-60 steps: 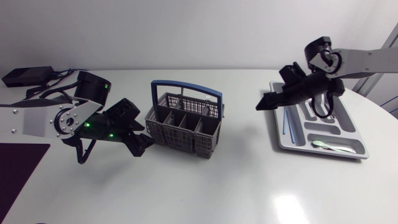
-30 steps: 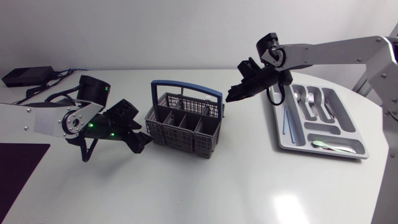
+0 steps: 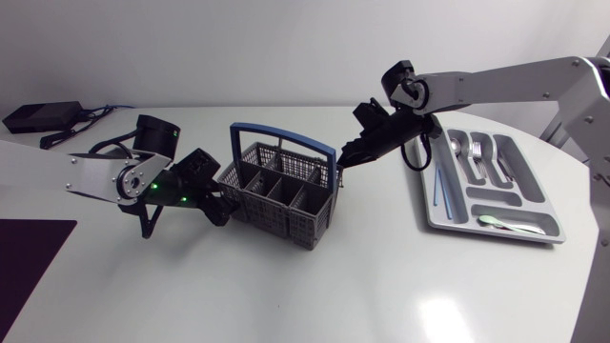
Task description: Unload the cutlery basket into the drawer organizer.
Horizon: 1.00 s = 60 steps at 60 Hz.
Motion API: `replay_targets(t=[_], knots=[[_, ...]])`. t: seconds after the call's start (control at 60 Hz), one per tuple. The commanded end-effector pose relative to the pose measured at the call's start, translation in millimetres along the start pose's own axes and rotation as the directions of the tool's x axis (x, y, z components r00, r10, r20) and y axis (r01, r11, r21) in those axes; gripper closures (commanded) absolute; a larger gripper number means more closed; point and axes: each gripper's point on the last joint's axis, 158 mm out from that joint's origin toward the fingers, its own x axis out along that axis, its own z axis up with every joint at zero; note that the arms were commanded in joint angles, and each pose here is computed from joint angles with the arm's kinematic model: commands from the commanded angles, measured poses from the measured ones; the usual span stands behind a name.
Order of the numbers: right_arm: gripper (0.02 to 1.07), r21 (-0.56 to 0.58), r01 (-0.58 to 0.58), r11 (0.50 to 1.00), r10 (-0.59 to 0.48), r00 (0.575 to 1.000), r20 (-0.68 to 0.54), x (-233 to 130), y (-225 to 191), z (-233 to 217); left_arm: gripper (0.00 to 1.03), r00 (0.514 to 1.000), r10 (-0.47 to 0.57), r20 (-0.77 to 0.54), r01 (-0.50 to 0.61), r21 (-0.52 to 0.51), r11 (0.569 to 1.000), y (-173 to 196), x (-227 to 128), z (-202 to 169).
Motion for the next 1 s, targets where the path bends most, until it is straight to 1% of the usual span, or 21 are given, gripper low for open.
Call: replay_targets(t=[0.0, 0.217, 0.333, 0.5, 0.633, 0.8, 0.85, 0.9, 0.983], knots=[[0.96, -0.018, -0.037, 0.999, 0.037, 0.999, -0.026, -4.8, 22.8, -14.7, 0.23, 1.000, 0.011, 0.017, -0.011, -0.016, 1.000, 9.6, 6.8, 8.6], [0.96, -0.029, -0.070, 0.997, 0.068, 0.996, -0.060, -15.7, 50.2, -46.7, 0.23, 1.000, 0.018, 0.026, -0.018, -0.017, 1.000, 20.8, 18.8, 17.6], [0.97, -0.033, -0.089, 0.995, 0.086, 0.991, -0.099, -16.7, 65.6, -71.3, 0.23, 0.999, 0.019, 0.035, -0.019, -0.019, 1.000, 24.5, 24.2, 26.5], [0.97, -0.066, -0.130, 0.989, 0.119, 0.981, -0.155, -15.5, 98.0, -103.0, 0.23, 0.999, 0.006, 0.053, -0.006, 0.007, 1.000, 20.9, 35.1, 45.2], [0.97, -0.109, -0.174, 0.979, 0.147, 0.965, -0.218, -5.9, 123.6, -124.6, 0.23, 0.998, 0.005, 0.059, -0.006, 0.010, 1.000, 28.0, 42.3, 61.6], [0.97, -0.191, -0.222, 0.956, 0.171, 0.953, -0.251, 0.1, 153.5, -130.2, 0.23, 0.998, 0.010, 0.064, -0.010, 0.009, 1.000, 41.4, 52.2, 80.2], [0.97, -0.221, -0.223, 0.949, 0.162, 0.951, -0.263, 2.7, 161.1, -132.5, 0.23, 0.998, 0.010, 0.056, -0.010, 0.004, 1.000, 46.8, 56.7, 83.6], [0.97, -0.239, -0.197, 0.951, 0.133, 0.956, -0.260, 1.6, 158.7, -132.4, 0.23, 0.999, 0.015, 0.050, -0.015, -0.005, 1.000, 54.6, 57.5, 86.2], [0.97, -0.246, -0.171, 0.954, 0.117, 0.969, -0.219, -10.8, 150.8, -126.1, 0.23, 0.998, 0.034, 0.047, -0.033, -0.026, 0.999, 67.9, 51.6, 82.1]])
